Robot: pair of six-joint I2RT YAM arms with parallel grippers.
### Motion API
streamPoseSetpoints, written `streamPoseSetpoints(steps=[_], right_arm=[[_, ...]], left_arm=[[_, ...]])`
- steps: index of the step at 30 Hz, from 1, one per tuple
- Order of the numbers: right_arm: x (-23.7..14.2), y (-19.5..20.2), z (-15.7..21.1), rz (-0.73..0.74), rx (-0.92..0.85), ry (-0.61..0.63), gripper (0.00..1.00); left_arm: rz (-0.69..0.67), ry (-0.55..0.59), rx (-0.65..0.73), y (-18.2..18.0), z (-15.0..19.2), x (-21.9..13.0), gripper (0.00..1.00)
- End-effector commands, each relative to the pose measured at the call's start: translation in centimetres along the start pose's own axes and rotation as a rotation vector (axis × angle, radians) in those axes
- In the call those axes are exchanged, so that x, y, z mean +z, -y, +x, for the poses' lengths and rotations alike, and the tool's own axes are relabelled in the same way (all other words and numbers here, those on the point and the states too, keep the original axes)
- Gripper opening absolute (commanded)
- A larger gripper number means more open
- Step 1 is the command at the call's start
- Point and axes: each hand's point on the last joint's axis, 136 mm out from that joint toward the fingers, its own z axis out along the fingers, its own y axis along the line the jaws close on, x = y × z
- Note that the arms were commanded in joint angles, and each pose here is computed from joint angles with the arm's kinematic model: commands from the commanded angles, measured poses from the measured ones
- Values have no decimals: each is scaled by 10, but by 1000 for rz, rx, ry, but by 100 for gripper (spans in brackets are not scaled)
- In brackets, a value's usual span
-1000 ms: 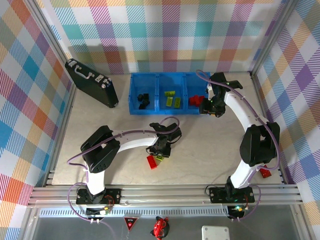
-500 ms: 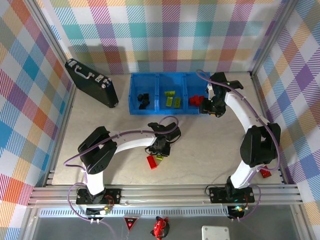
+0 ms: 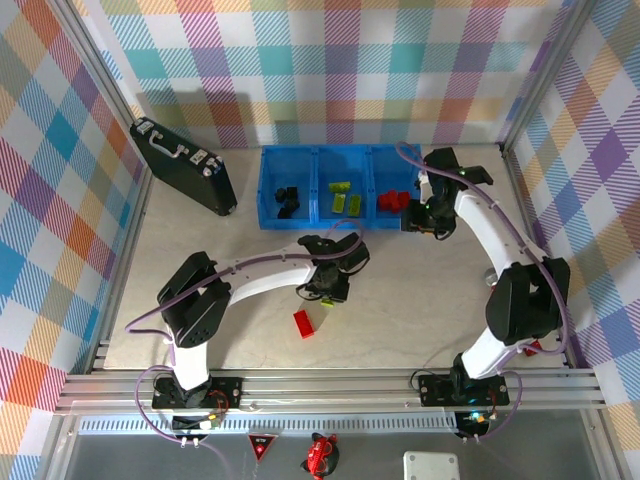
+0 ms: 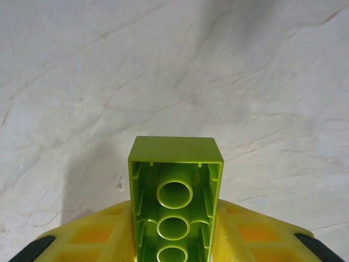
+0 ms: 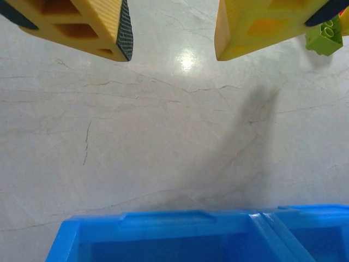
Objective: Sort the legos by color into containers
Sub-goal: Pick up the lego from the middle-left of the table, then place the lego in the container.
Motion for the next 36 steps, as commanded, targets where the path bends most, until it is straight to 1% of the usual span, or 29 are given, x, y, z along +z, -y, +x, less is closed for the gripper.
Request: streamPoseSetpoints(steps=[1,7,13,17,23,30,36], right_arm=[[-9,1,10,-3,8,-1,45],[-17,6,21,17,7,4,45],[-24,9,32,24,16,11,45],[-31,12,38,37,15,19,45],[-39,15,46,49,17,29,46],[-41,17,56,53,25,21,46],[-45,19,62,56,28,21,46]], left_arm=[[-35,1,53,-3,-12,0,35],[-9,37,79,3,-50,-8,36],[54,82,67,7,-95,-17,36],[74,120,48,2,-123,-23,36],[147,220,-9,-4,-164,-34,36],[211,341,-51,-9,-212,-36,36],[219,459,-31,-6,-251,-39,35]])
